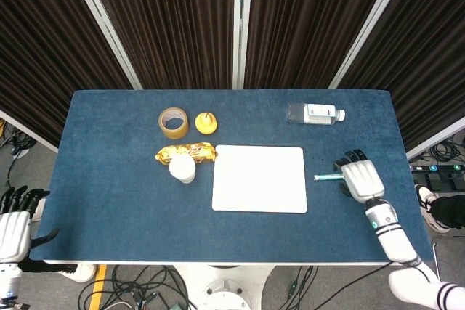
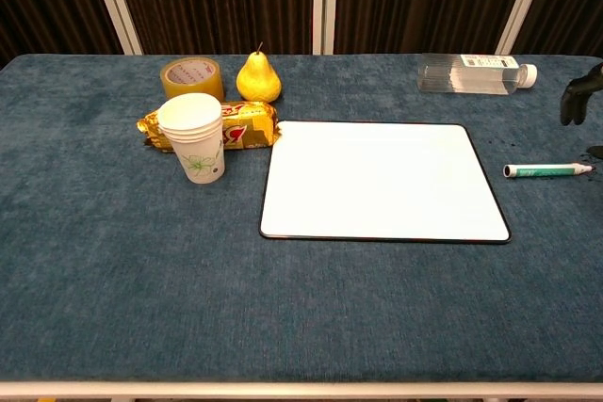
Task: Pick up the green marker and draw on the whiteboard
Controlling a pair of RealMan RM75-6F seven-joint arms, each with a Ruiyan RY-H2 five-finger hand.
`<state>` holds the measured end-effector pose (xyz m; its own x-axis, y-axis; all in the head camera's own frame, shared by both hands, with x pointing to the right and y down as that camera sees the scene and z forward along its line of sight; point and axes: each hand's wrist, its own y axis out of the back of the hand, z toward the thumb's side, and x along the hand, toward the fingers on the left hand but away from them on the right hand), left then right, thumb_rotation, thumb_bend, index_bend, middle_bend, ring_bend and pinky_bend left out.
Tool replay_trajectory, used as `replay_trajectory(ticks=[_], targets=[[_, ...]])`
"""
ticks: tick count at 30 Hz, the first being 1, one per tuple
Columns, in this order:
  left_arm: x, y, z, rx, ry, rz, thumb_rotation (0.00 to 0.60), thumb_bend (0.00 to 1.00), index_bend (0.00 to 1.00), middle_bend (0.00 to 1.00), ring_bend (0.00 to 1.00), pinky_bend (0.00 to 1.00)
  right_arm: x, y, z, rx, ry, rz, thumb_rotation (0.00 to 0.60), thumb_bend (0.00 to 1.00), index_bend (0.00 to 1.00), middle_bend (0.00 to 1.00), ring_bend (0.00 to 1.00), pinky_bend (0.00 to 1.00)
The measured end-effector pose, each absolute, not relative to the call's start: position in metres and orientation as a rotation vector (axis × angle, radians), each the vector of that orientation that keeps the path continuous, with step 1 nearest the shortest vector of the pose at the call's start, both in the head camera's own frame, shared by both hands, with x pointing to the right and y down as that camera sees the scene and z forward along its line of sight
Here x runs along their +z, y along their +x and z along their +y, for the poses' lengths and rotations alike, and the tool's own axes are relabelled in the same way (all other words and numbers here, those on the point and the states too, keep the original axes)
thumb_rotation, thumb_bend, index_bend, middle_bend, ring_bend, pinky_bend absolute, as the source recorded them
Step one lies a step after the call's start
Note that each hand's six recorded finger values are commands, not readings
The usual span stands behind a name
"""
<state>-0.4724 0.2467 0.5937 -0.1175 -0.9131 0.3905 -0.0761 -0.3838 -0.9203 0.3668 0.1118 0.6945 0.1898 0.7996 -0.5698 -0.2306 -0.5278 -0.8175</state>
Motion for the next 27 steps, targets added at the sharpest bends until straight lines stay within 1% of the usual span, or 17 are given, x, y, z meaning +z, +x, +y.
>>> replay_trajectory(ticks=[6, 9, 19, 23, 25, 27], targets=[[0.594, -0.476, 0.248, -1.593, -1.47, 1.134, 0.6, 0.0, 0.25, 0.21, 0.09, 0.07, 0.733, 0.352, 0.104, 1.506, -1.563, -0.453, 0.6, 0.19, 0.46, 0.46, 0.22, 0.17], [0.595, -0.477, 0.249, -1.599, -1.47, 1.135, 0.6, 0.0, 0.25, 0.21, 0.09, 0.07, 0.744, 0.349, 0.103, 1.514, -1.557, -0.433, 0.6, 0.19, 0.47, 0.47, 0.22, 0.17], [0.597, -0.478, 0.249, -1.602, -1.473, 1.133, 0.6, 0.0, 0.25, 0.21, 0.09, 0.07, 0.761, 0.348, 0.108, 1.535, -1.57, -0.408, 0.6, 0.19, 0.47, 0.48, 0.23, 0.17], [0.597, -0.479, 0.25, -1.604, -1.472, 1.134, 0.6, 0.0, 0.25, 0.21, 0.09, 0.07, 0.764, 0.348, 0.109, 1.542, -1.575, -0.4, 0.6, 0.2, 0.49, 0.5, 0.25, 0.17], [0.598, -0.479, 0.25, -1.607, -1.472, 1.135, 0.6, 0.0, 0.25, 0.21, 0.09, 0.07, 0.766, 0.347, 0.109, 1.543, -1.575, -0.396, 0.6, 0.23, 0.52, 0.52, 0.26, 0.18], [0.598, -0.48, 0.251, -1.608, -1.471, 1.137, 0.6, 0.0, 0.25, 0.21, 0.09, 0.07, 0.767, 0.345, 0.109, 1.539, -1.576, -0.399, 0.6, 0.29, 0.58, 0.55, 0.3, 0.2]])
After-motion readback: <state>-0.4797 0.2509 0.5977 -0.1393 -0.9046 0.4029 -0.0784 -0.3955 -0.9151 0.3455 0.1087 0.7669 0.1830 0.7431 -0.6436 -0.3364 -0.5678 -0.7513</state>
